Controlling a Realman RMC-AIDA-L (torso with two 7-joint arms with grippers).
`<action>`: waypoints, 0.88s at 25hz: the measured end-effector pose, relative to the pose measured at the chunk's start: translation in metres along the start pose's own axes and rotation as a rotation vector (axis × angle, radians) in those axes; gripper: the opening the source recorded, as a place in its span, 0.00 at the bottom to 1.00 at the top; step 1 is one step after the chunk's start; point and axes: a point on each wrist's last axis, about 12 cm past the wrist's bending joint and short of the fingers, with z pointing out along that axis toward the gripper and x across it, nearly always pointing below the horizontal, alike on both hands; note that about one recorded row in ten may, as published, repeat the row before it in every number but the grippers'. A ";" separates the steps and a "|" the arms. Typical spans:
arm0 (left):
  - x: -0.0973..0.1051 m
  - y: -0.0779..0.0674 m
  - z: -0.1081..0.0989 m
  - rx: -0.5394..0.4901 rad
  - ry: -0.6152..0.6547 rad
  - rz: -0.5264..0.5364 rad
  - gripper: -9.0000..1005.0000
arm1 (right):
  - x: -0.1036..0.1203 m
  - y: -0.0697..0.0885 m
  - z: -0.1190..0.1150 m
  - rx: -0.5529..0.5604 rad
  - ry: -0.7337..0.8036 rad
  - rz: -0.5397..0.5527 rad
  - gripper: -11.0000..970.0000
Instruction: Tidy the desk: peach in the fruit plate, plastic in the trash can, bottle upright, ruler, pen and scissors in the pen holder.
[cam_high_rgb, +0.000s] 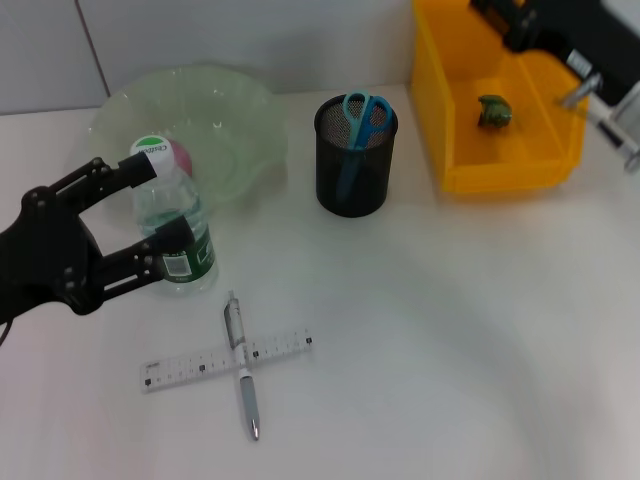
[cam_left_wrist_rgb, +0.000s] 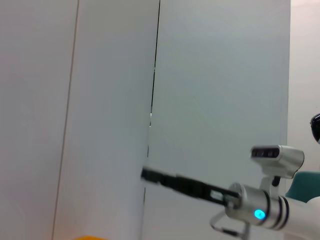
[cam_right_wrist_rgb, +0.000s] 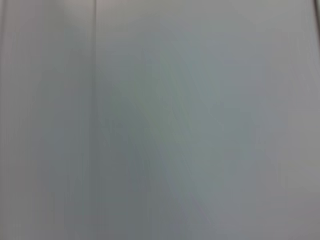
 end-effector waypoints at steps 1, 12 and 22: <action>-0.003 0.001 0.001 0.005 0.004 0.001 0.78 | 0.001 0.002 -0.003 -0.062 0.023 0.096 0.62; -0.017 0.005 0.009 0.072 0.149 0.011 0.78 | 0.006 0.004 -0.065 -0.408 0.329 0.283 0.84; -0.025 0.009 0.016 0.103 0.282 -0.044 0.77 | 0.004 -0.004 -0.085 -0.489 0.593 0.215 0.84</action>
